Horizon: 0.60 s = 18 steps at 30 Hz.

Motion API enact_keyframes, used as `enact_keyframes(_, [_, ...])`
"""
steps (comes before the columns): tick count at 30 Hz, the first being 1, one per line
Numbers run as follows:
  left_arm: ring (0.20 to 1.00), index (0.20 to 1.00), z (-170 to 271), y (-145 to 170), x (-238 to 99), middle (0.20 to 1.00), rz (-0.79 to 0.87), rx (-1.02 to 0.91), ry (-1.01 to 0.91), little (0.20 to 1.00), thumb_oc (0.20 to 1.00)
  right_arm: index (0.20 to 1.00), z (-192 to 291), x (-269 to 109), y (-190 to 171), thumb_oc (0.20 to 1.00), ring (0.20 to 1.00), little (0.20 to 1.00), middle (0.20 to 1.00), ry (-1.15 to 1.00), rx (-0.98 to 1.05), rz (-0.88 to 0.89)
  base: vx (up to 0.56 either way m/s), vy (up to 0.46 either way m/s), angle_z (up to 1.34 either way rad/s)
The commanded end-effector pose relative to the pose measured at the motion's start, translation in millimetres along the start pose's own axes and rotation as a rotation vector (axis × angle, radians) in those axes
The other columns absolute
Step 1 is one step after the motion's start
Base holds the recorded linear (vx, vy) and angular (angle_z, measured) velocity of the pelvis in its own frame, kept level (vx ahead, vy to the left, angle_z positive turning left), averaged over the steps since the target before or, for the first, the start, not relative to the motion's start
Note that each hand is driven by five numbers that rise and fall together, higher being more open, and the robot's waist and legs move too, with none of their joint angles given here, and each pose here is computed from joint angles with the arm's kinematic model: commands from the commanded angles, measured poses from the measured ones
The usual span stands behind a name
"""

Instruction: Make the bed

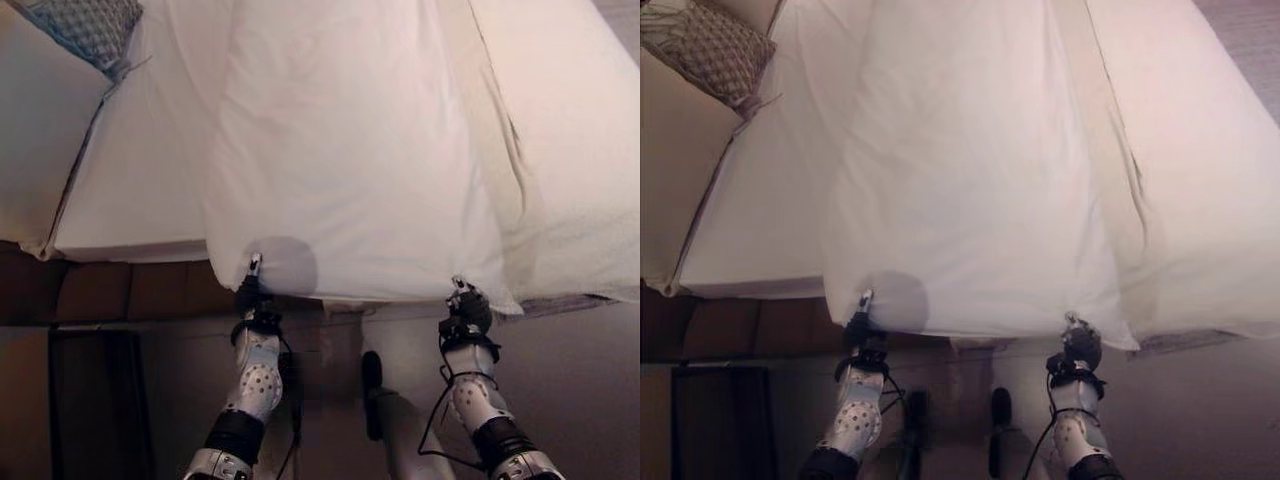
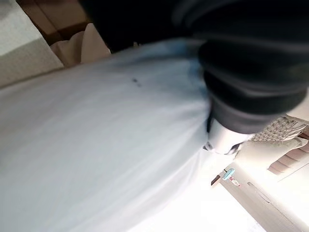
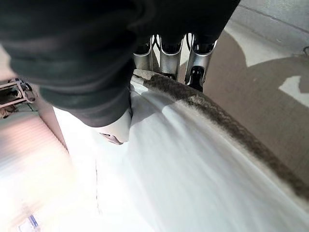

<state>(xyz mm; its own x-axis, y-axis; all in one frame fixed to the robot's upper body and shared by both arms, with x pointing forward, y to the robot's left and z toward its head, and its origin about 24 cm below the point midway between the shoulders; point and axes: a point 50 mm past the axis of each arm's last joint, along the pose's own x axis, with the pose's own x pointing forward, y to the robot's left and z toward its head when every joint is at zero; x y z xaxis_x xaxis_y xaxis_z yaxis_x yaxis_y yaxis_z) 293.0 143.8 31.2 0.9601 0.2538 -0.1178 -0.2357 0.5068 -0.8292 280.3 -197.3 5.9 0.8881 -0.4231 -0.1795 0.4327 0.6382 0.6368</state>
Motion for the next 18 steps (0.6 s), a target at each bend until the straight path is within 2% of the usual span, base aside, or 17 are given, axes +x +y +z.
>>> enact_keyframes(1, [0.2,0.2,40.7,38.3,-11.4,0.2,0.119,0.055,-0.192,0.2,0.2,0.2,29.9,-1.3,-39.1,0.2,0.2,0.2,0.2,-0.14,-0.07,-0.105,0.01,0.422,0.06])
enact_keyframes(5, [0.2,0.2,40.8,40.6,-6.5,0.2,0.184,0.058,-0.214,0.2,0.2,0.2,30.8,4.2,-32.4,0.2,0.2,0.2,0.2,-0.137,-0.074,-0.085,-0.08,0.382,0.06])
enact_keyframes(6, [0.2,0.2,42.2,45.3,-2.8,0.2,0.261,0.069,-0.233,0.2,0.2,0.2,29.7,8.3,-19.8,0.2,0.2,0.2,0.2,-0.135,-0.07,-0.053,-0.14,0.483,-0.32])
enact_keyframes(8, [0.2,0.2,33.8,47.5,1.4,0.2,0.326,0.12,-0.214,0.2,0.2,0.2,29.9,10.1,-22.8,0.2,0.2,0.2,0.2,-0.135,-0.103,-0.075,-0.07,0.674,-0.22])
enact_keyframes(9, [0.2,0.2,27.9,62.0,-0.5,0.2,0.434,0.11,-0.203,0.2,0.2,0.2,23.5,10.7,-26.6,0.2,0.2,0.2,0.2,-0.101,-0.082,-0.089,0.04,0.534,0.25])
enact_keyframes(10, [0.2,0.2,28.0,62.0,-0.3,0.2,0.434,0.109,-0.203,0.2,0.2,0.2,23.6,10.9,-26.7,0.2,0.2,0.2,0.2,-0.101,-0.082,-0.088,0.05,0.481,0.24])
enact_keyframes(15, [0.2,0.2,26.6,81.6,0.9,0.2,0.559,0.157,-0.186,0.2,0.2,0.2,-12.0,5.8,-28.8,0.2,0.2,0.2,0.2,0.07,-0.158,-0.04,-0.04,0.192,-0.09])
enact_keyframes(16, [0.2,0.2,13.4,98.3,-0.6,0.2,0.665,0.182,-0.105,0.2,0.2,0.2,-30.1,2.3,-39.2,0.2,0.2,0.2,0.2,0.171,-0.221,-0.066,0.03,0.097,-0.18])
enact_keyframes(18, [0.2,0.2,2.1,113.0,-3.7,0.2,0.763,0.203,-0.019,0.2,0.2,0.2,-47.3,-1.8,-55.2,0.2,0.2,0.2,0.2,0.292,-0.293,-0.111,0.03,0.085,-0.07])
